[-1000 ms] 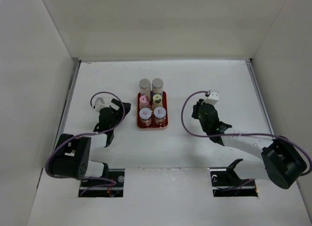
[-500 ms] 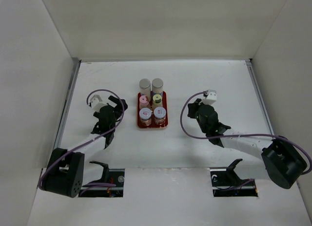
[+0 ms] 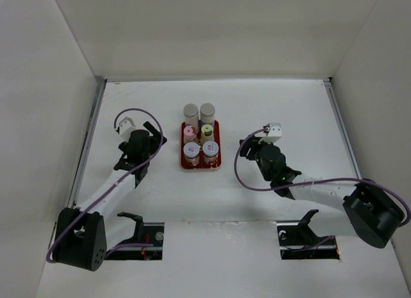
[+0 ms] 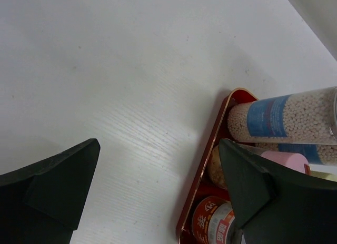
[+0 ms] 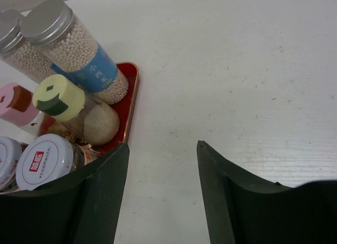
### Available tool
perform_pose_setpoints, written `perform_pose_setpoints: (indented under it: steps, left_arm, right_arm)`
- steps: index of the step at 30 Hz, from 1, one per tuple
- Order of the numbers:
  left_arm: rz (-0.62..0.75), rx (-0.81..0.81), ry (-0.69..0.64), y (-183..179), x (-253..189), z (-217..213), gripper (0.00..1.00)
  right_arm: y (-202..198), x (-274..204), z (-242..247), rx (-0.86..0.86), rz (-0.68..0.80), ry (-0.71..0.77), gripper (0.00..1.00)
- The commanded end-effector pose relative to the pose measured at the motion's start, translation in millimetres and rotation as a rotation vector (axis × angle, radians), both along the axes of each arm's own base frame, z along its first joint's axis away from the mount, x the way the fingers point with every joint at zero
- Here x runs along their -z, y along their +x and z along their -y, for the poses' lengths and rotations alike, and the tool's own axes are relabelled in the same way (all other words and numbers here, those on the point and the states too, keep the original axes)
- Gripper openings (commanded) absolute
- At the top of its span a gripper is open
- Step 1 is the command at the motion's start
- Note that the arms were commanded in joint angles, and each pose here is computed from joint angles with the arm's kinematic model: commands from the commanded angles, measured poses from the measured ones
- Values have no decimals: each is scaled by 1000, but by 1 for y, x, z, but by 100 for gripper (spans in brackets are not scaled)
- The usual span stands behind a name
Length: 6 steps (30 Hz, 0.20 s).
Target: Organize the condiment bottles
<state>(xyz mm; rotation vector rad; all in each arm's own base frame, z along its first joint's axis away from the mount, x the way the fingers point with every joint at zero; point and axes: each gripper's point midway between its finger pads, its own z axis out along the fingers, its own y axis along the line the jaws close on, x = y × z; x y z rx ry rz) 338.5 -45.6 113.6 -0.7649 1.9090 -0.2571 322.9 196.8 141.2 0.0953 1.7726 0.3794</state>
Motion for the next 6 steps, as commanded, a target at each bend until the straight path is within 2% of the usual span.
perform_pose_setpoints:
  steps: [1,6]
  left_arm:
    - [7,1,35,-2,-23,-7,100]
    - [-11,15,68,-1,-23,-6,100]
  right_arm:
    - [6,-22,-5,11,77,40,63]
    - [7,-18,-6,11,66,28,64]
